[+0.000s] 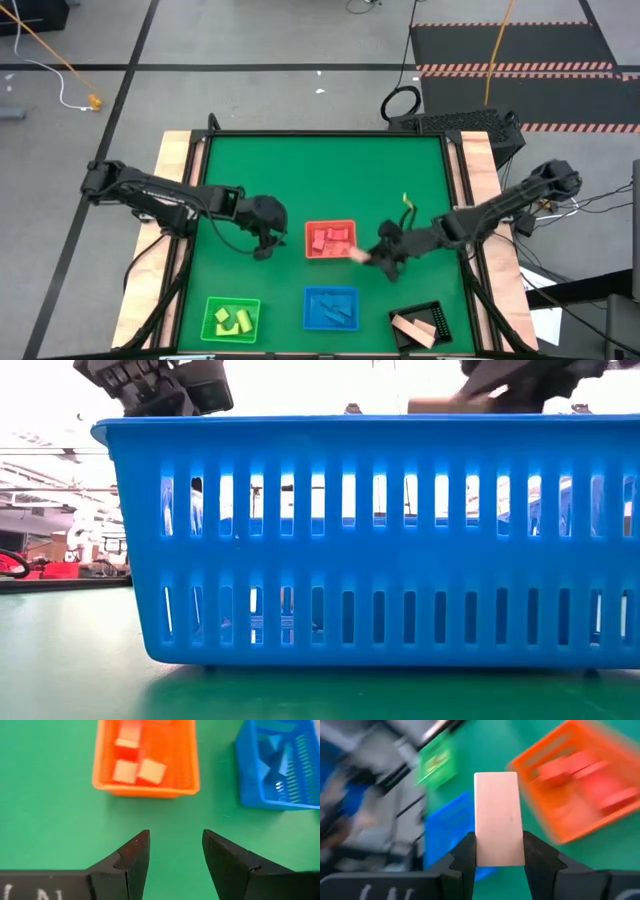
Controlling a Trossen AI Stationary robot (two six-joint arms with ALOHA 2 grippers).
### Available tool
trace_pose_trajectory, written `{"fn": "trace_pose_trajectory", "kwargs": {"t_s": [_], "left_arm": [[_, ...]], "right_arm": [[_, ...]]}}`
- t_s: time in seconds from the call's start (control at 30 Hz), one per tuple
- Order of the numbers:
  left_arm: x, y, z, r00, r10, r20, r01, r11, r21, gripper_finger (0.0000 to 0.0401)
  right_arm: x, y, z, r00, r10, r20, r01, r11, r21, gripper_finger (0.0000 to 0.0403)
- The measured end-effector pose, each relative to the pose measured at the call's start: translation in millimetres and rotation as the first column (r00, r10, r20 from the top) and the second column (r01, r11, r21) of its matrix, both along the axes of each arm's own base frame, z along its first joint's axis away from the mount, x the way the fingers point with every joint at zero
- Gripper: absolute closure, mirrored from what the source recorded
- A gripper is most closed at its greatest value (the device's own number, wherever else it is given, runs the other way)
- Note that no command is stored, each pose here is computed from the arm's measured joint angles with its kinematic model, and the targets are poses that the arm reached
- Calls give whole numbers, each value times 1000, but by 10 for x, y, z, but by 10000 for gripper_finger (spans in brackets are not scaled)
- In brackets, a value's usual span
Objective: Sort & place blocks by color
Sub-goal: Put the brown block into the black bin
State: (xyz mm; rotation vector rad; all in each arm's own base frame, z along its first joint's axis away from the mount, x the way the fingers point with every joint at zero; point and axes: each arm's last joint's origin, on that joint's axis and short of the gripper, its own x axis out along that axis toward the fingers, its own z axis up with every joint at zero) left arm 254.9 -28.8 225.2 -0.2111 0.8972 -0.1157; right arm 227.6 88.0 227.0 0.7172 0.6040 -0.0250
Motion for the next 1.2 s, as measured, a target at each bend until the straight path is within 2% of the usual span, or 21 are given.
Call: {"fn": "trace_pose_trajectory", "kwargs": {"t_s": [0.13, 0.33, 0.47, 0.67, 1.0, 1.2], "left_arm": [[-76, 133, 66, 998, 68, -4, -68, 997, 26, 217], [-255, 289, 227, 968, 247, 32, -249, 962, 109, 217], [-394, 331, 360, 960, 267, 82, -276, 952, 134, 217], [-647, 360, 548, 941, 302, 152, -324, 934, 150, 217], [-1047, 374, 748, 894, 380, 238, -417, 899, 131, 217], [-1240, 379, 816, 875, 394, 279, -441, 888, 128, 217]], "right_arm": [[-136, 244, -54, 990, 134, 42, -135, 991, 14, 293], [-300, 503, -59, 980, 196, 41, -197, 980, 30, 293], [-416, 666, -69, 965, 262, 35, -263, 964, 40, 293], [-591, 880, -93, 962, 271, 29, -272, 959, 82, 293], [-868, 1080, -98, 981, 190, 38, -193, 972, 136, 281], [-1011, 1128, -166, 986, 160, 53, -166, 977, 132, 284]]}}
